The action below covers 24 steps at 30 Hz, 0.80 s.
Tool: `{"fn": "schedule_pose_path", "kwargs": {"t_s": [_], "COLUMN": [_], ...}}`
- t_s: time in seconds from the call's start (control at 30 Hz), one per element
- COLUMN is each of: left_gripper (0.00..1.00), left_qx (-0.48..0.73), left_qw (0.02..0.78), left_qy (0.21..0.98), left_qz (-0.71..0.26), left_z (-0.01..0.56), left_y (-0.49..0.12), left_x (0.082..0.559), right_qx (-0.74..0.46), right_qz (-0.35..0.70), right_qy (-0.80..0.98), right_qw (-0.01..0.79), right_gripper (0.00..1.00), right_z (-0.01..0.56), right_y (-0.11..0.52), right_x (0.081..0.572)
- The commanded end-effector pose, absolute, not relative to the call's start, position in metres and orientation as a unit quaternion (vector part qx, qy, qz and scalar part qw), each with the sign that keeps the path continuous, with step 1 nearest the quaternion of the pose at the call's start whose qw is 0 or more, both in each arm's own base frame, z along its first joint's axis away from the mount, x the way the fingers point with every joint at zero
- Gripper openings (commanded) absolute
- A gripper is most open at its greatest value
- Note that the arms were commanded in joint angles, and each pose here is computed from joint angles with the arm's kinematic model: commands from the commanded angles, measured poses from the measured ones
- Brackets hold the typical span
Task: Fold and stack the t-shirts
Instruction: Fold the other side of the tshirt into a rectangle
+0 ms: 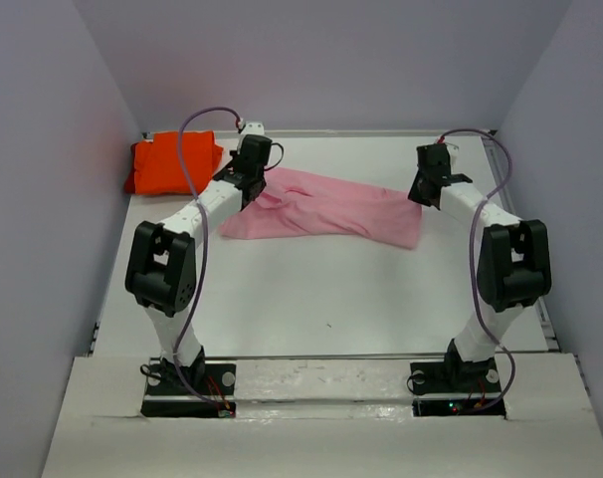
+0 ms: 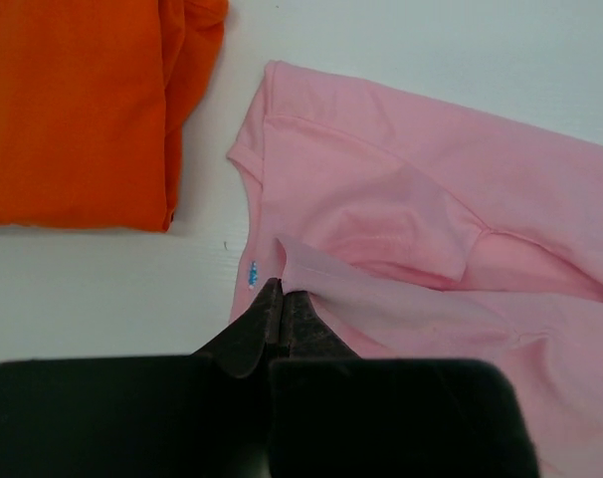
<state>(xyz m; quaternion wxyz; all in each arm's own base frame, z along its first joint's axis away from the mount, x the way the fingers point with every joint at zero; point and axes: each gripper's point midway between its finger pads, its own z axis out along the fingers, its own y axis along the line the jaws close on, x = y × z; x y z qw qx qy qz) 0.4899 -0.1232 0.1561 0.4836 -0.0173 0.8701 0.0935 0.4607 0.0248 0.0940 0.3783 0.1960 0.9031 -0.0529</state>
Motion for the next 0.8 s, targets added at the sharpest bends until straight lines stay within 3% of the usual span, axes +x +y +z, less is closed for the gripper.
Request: {"fn": "schedule_pose_path", "kwargs": {"t_s": [0.0,0.37,0.77], "left_gripper": [0.00,0.00,0.00], "left_qx": [-0.042,-0.056,-0.060], "left_qw": [0.522,0.504,0.476], "left_qy": [0.851,0.862,0.877], "left_qz": [0.046,-0.002,0.007], "left_z": [0.210,0.207,0.192], "left_y": [-0.123,-0.116,-0.108], "left_x": [0.462,0.384,0.364], "right_qx": [0.185,0.155,0.151], "right_qz": [-0.006,0.080,0.082], "right_qy": [0.881,0.891,0.894], "right_qw": [0.435,0.418,0.414], "right_gripper": [0.00,0.00,0.00], "right_z": [0.150,0.164,0.166], "right_y": [0.037,0.058,0.053], "right_x": [0.454,0.374,0.335]}}
